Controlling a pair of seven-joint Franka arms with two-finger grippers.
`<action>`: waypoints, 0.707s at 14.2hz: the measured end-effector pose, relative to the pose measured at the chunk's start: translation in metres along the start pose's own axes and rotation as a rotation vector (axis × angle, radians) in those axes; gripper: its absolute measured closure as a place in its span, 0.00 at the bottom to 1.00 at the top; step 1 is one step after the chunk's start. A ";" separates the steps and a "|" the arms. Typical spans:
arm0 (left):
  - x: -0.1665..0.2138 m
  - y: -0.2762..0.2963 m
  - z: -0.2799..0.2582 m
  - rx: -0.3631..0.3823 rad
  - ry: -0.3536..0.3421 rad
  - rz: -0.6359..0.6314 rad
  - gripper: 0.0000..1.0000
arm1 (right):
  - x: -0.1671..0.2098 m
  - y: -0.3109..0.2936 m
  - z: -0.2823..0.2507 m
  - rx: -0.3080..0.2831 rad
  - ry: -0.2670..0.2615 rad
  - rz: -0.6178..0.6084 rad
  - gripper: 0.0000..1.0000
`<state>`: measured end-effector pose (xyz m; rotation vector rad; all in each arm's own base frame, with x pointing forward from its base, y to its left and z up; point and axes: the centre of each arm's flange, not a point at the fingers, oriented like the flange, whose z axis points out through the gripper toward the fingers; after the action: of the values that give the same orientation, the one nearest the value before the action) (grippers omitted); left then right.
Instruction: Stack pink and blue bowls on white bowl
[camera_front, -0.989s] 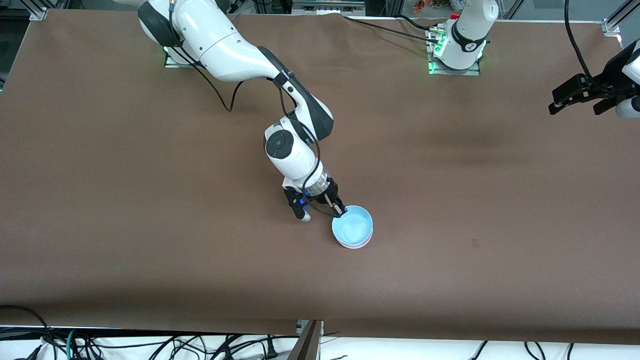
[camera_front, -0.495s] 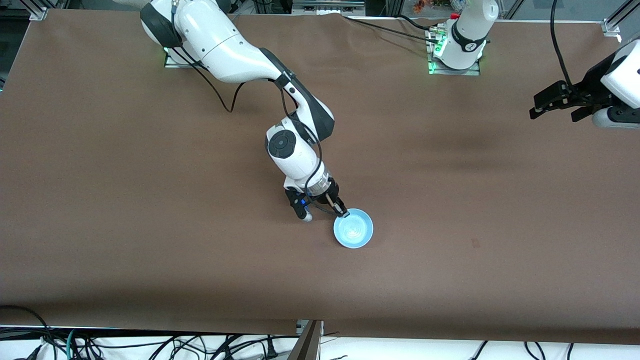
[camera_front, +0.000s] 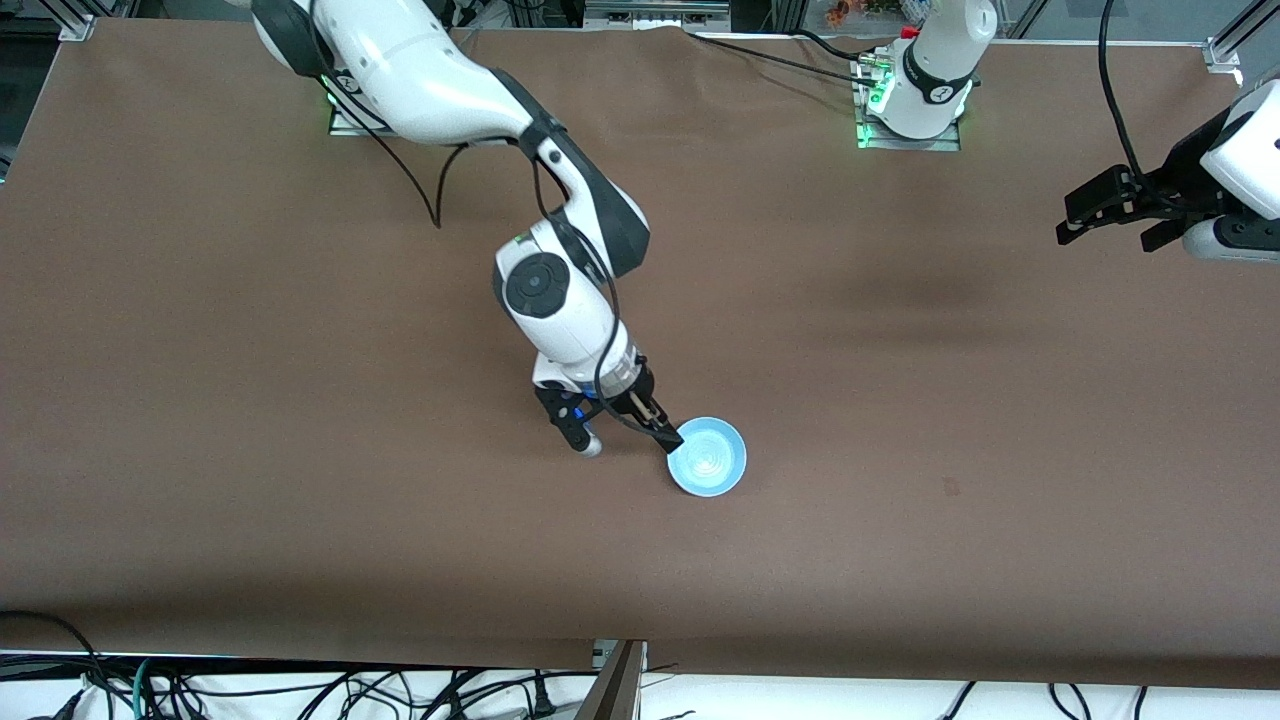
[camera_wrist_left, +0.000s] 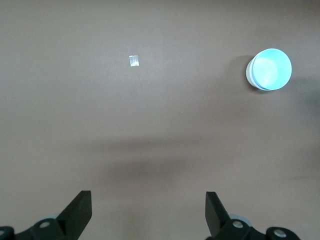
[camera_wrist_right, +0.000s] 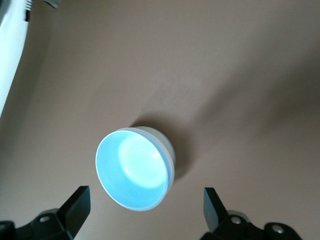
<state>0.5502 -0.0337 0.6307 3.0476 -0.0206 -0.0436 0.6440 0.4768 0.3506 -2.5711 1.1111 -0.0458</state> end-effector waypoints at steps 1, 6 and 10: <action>0.000 0.005 -0.002 0.011 0.005 0.011 0.00 | 0.012 0.002 -0.030 -0.054 -0.006 -0.066 0.00; 0.000 0.023 0.000 0.054 0.005 0.051 0.00 | 0.113 0.052 -0.155 -0.298 -0.071 -0.457 0.00; 0.000 0.022 -0.001 0.054 0.006 0.050 0.00 | 0.175 0.110 -0.236 -0.373 -0.122 -0.658 0.00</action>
<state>0.5501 -0.0559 0.6334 3.0999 -0.0985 -0.0311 0.6505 0.2127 0.5197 -3.1090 0.2034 0.1738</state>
